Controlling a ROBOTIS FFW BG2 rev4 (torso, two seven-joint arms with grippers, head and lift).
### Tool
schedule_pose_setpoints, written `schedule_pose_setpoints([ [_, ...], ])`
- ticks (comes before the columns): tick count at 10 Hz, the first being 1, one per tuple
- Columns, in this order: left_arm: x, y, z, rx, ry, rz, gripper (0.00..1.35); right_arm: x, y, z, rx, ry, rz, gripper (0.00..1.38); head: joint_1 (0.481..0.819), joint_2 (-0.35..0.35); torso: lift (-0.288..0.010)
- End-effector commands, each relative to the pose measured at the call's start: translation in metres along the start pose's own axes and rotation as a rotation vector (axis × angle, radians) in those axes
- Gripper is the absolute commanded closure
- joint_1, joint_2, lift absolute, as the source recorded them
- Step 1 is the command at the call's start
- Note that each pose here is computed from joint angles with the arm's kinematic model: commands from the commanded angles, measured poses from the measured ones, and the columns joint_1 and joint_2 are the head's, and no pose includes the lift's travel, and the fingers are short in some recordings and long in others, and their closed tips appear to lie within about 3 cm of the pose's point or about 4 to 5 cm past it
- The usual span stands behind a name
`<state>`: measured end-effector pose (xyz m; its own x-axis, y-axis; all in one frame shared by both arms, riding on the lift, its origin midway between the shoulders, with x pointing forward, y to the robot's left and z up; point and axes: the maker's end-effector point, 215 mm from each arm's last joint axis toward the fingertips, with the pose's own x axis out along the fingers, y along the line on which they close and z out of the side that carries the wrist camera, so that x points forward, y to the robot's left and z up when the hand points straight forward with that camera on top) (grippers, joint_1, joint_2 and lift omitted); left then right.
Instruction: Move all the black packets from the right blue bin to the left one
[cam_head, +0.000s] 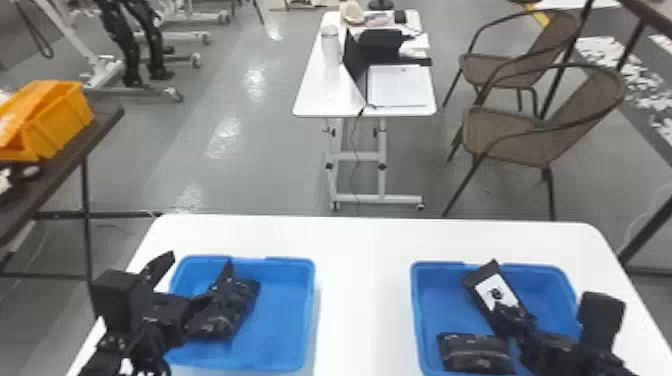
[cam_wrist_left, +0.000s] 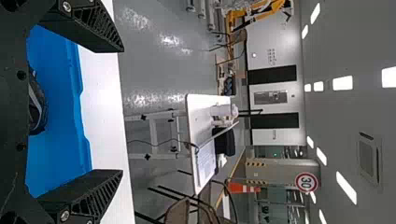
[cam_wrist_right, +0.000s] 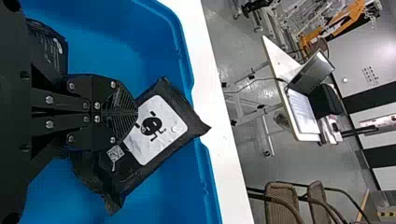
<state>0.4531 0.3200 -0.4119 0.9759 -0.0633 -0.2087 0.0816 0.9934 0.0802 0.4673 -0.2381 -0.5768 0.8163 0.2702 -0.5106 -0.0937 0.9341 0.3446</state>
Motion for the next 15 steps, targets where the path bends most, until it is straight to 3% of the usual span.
schedule_pose_setpoints([
  [1, 0.000, -0.001, 0.001, -0.003, -0.002, 0.001, 0.10, -0.002, 0.006, 0.001, 0.013, 0.000, 0.012, 1.25, 0.695, 0.098, 0.000],
  [2, 0.001, -0.002, 0.001, -0.002, -0.003, 0.000, 0.10, -0.004, 0.008, 0.003, -0.007, -0.003, 0.003, 1.19, 0.695, 0.102, 0.000],
  [4, 0.001, -0.002, 0.001, 0.000, -0.003, 0.000, 0.10, -0.006, 0.006, 0.011, -0.026, -0.010, -0.003, 0.12, 0.695, 0.104, 0.000],
  [5, 0.001, -0.002, 0.002, 0.000, -0.004, 0.000, 0.10, -0.011, 0.007, 0.019, -0.058, 0.001, -0.008, 0.06, 0.695, 0.102, 0.000],
  [7, -0.001, -0.001, 0.000, 0.000, -0.003, 0.001, 0.10, -0.025, -0.004, 0.040, -0.188, 0.006, -0.075, 0.16, 0.695, 0.096, 0.000],
  [11, -0.001, 0.000, 0.003, 0.003, -0.012, 0.003, 0.11, -0.017, -0.032, 0.035, -0.207, 0.023, -0.144, 0.17, 0.695, 0.057, 0.000],
  [15, -0.003, 0.002, 0.005, 0.007, -0.022, 0.006, 0.11, 0.034, -0.031, 0.025, -0.260, 0.084, -0.113, 0.17, 0.695, 0.058, 0.000],
])
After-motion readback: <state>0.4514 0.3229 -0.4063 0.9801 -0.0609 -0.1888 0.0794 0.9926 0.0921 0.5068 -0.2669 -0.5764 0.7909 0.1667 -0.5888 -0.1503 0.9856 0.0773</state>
